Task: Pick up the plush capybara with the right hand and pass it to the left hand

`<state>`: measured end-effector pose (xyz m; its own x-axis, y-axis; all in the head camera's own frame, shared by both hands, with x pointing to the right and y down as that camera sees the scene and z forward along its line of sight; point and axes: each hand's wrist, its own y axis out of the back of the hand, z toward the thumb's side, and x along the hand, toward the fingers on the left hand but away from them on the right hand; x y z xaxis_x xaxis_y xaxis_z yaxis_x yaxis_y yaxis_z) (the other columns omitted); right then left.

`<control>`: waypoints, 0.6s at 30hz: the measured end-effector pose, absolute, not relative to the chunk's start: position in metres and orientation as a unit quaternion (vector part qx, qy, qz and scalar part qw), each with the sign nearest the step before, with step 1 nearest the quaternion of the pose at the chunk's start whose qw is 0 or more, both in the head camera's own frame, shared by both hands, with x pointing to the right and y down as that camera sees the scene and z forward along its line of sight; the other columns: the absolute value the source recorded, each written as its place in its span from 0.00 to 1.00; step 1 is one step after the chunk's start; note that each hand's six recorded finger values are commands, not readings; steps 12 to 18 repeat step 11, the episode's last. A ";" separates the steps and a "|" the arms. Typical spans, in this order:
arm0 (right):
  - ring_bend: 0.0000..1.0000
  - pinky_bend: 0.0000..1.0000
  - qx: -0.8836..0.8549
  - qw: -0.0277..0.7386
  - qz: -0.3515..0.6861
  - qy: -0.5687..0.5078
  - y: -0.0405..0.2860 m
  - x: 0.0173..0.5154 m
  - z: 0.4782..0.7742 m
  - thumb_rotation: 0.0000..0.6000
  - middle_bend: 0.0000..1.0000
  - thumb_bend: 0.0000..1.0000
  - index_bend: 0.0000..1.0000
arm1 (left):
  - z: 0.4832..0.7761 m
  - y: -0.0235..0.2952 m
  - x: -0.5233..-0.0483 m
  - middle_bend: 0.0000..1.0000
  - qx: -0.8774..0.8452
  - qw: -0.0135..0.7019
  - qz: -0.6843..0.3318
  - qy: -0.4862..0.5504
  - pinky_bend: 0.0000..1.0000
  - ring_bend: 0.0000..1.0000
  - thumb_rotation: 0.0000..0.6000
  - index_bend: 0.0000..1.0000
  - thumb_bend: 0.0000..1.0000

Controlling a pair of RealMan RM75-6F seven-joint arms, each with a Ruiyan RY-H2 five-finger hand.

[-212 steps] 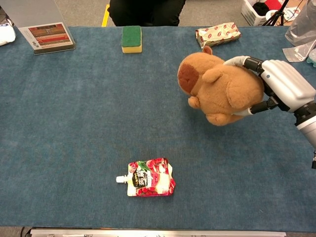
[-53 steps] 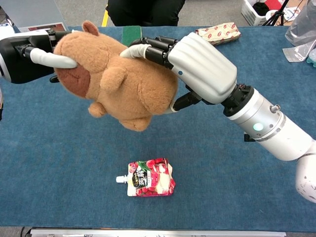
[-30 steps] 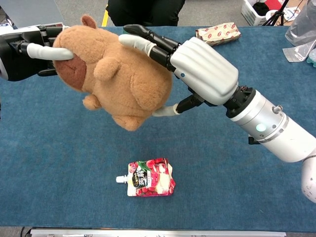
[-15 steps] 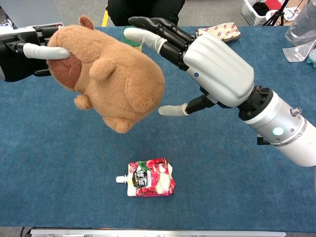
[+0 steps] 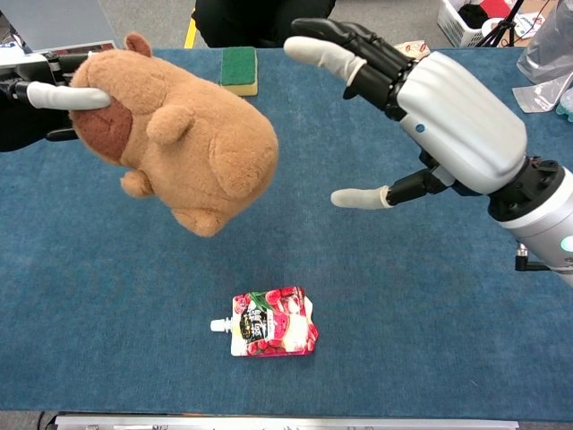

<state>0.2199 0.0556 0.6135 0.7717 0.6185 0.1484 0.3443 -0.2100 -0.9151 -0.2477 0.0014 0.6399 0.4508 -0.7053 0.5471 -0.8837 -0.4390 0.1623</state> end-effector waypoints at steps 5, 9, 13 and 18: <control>0.00 0.35 -0.759 0.544 0.156 -0.322 0.054 0.238 0.615 1.00 0.00 0.00 0.00 | 0.644 0.002 -0.253 0.71 0.817 0.221 0.208 -0.490 0.98 0.69 1.00 0.71 0.13; 0.04 0.37 -0.750 0.548 0.165 -0.332 0.053 0.244 0.617 1.00 0.02 0.00 0.00 | 0.645 0.003 -0.253 0.71 0.816 0.223 0.208 -0.491 0.97 0.69 1.00 0.71 0.13; 0.06 0.38 -0.747 0.546 0.171 -0.339 0.052 0.248 0.619 1.00 0.05 0.00 0.00 | 0.647 0.002 -0.253 0.71 0.816 0.225 0.210 -0.489 0.98 0.69 1.00 0.71 0.13; 0.06 0.38 -0.747 0.546 0.171 -0.339 0.052 0.248 0.619 1.00 0.05 0.00 0.00 | 0.647 0.002 -0.253 0.71 0.816 0.225 0.210 -0.489 0.98 0.69 1.00 0.71 0.13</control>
